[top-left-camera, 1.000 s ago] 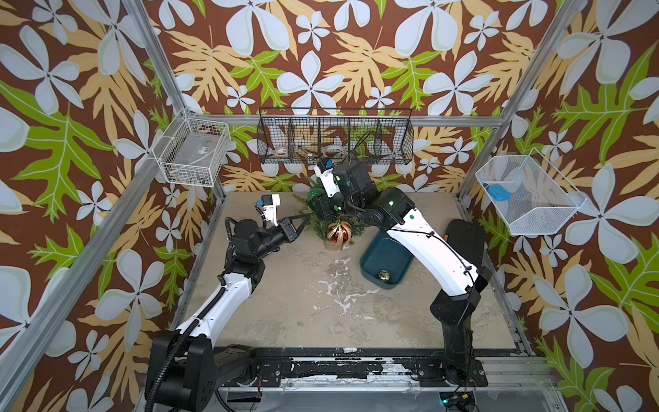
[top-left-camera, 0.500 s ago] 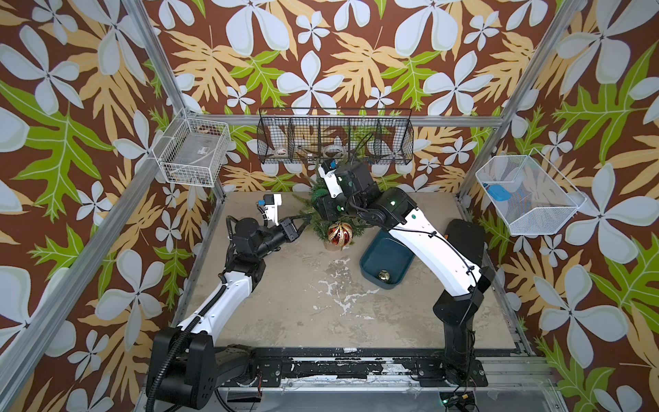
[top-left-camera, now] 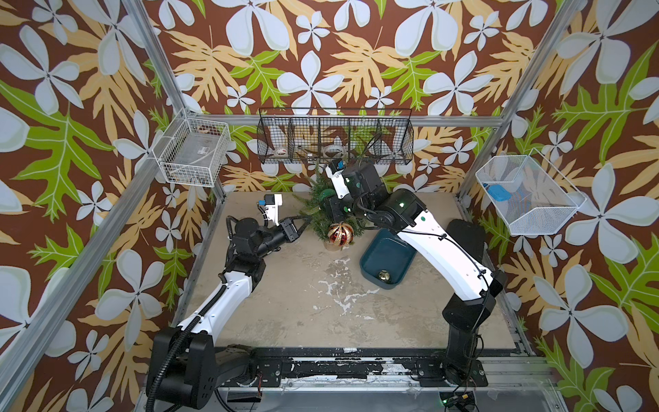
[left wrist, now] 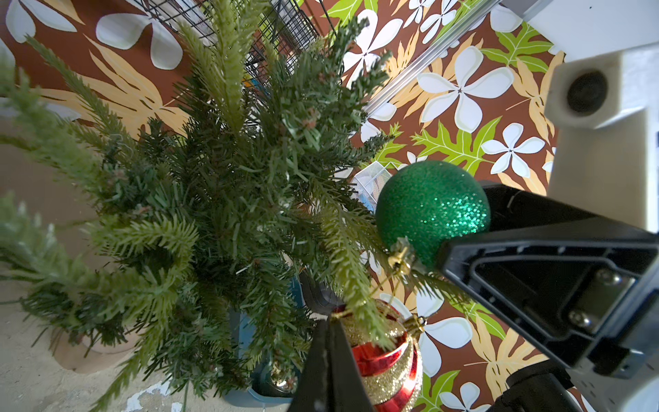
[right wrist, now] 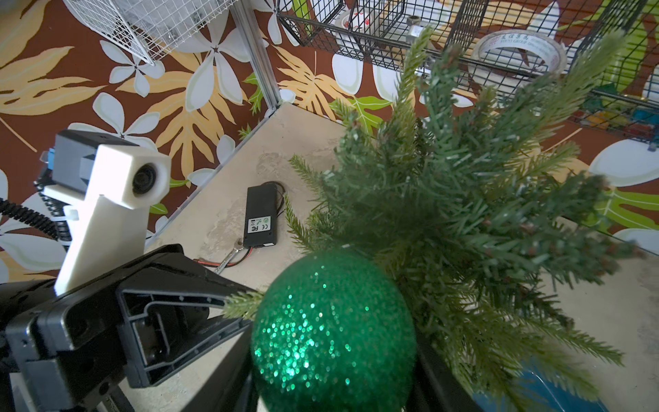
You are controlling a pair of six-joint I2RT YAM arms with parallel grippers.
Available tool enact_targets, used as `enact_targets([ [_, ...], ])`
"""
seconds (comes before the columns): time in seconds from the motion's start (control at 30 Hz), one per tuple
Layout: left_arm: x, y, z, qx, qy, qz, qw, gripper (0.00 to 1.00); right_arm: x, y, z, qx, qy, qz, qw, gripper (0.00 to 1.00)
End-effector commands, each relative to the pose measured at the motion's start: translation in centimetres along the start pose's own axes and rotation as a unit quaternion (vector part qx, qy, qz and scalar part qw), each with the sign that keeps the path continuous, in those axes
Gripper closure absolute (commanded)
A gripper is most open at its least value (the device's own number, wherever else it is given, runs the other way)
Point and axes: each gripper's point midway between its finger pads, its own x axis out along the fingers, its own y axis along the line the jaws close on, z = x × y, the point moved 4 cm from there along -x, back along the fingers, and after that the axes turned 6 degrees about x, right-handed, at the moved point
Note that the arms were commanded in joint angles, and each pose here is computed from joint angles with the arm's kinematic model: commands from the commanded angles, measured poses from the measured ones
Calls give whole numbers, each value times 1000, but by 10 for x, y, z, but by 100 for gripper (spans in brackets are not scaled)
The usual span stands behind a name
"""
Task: Decorate the small christmas tree with ornaments
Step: Hang an ornament on the christmas tree.
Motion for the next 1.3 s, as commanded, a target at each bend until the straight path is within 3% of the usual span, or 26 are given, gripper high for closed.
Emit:
enact_targets([
  [0.0,-1,-8,7,14,-12,-13,1000,97,-3,0,6,2,-16,-3,1000,44],
  [0.13,-5,-9,5,14,-16,-10,1000,84,-1,0,6,3,-16,-3,1000,45],
  [0.37,-12,-4,-3,15,-14,14,1000,74,-5,0,10,3,-23,-1,1000,44],
  [0.5,-16,-4,-5,15,-18,17,1000,60,-4,0,8,3,-20,-2,1000,45],
  [0.83,-21,-23,18,35,-57,18,998,31,-7,2,7,6,-23,12,1000,44],
  [1.07,-9,-22,27,23,-50,4,998,33,-7,5,8,10,-25,23,999,45],
  [1.27,-4,-22,27,19,-45,-5,999,54,-7,6,8,11,-26,26,999,44],
])
